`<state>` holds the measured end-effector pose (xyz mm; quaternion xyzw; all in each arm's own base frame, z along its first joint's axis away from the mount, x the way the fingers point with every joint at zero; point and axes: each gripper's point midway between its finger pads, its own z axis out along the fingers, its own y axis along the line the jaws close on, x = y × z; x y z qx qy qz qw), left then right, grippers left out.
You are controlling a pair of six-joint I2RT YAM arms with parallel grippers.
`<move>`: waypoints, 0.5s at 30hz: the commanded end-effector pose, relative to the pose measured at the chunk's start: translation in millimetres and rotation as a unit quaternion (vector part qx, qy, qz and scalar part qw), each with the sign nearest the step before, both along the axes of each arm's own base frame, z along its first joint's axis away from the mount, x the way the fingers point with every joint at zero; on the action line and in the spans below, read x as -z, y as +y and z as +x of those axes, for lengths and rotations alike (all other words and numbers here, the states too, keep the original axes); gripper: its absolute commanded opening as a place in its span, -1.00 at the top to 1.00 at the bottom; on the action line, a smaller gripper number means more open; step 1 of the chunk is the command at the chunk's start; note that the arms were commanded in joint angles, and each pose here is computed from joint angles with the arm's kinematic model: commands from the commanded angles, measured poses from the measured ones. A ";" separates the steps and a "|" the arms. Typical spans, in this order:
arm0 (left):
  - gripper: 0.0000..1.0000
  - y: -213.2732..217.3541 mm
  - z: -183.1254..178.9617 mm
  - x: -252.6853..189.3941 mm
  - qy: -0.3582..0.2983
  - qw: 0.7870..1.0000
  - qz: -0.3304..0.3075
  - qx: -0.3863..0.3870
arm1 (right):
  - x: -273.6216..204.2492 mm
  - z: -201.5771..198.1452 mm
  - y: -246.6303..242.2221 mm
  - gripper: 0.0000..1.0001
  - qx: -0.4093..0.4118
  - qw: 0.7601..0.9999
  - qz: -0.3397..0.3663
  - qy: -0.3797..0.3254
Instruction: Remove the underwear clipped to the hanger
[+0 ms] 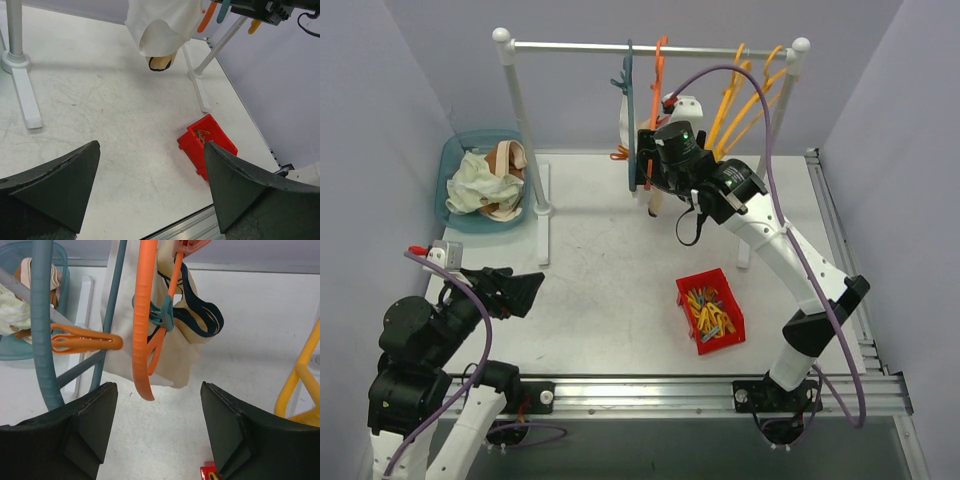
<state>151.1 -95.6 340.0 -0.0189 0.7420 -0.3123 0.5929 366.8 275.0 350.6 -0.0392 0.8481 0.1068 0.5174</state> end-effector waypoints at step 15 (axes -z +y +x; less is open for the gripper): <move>-0.87 3.8 -9.5 -9.0 -0.005 1.000 0.013 0.000 | 2.9 32.2 -16.0 -0.01 0.051 0.998 -0.032 0.000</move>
